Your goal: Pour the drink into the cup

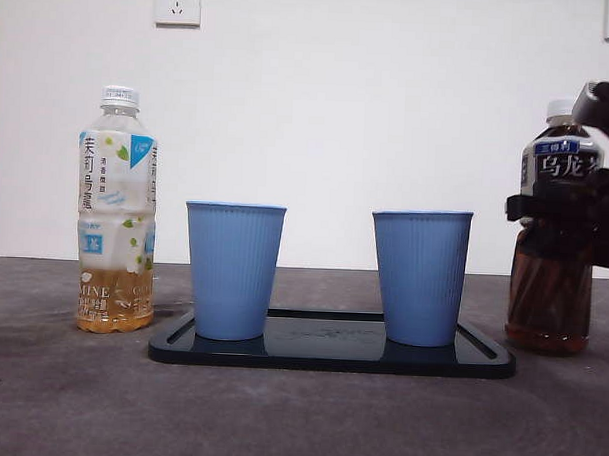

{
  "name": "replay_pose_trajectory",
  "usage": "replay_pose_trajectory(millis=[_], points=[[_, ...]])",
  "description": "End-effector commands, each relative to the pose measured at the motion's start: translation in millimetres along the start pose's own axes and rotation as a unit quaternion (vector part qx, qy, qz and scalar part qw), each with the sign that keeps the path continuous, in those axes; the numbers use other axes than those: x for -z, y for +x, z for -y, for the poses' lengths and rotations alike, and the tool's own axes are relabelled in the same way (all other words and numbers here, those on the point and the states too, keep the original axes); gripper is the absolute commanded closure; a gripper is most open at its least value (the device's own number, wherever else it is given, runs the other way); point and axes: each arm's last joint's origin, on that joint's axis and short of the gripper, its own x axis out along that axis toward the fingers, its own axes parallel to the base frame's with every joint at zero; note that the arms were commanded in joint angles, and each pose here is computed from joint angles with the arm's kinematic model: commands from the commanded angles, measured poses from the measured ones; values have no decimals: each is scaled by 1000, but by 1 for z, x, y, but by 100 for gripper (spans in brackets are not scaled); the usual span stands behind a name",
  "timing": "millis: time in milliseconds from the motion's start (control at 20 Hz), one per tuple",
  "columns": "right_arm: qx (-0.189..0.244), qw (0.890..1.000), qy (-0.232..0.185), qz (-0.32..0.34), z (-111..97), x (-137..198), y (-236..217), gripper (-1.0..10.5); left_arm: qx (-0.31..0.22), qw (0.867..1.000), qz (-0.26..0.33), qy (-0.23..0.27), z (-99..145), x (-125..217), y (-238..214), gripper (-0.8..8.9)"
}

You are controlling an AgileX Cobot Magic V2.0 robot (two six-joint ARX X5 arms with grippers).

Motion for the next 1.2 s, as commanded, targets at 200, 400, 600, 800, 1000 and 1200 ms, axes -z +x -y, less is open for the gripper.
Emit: replay_pose_trajectory(millis=[200,400,600,800,1000,1200], points=[[5,999,-36,20,-7,-42,-13,787,1,1000,10,15,2,-5,-3,371],[16,994,-99,-45,-17,-86,-15,787,1,1000,10,15,2,-5,-3,371],[24,976,-187,-112,-25,-129,-17,787,5,1000,9,18,3,-5,-3,371],[56,940,-293,-165,-31,-161,-28,787,11,999,15,28,5,-7,-2,371],[71,895,-388,-207,-42,-171,-38,787,16,999,24,39,6,-10,-2,371],[87,833,-478,-264,-52,-157,-39,787,24,998,21,46,9,-9,-1,371]])
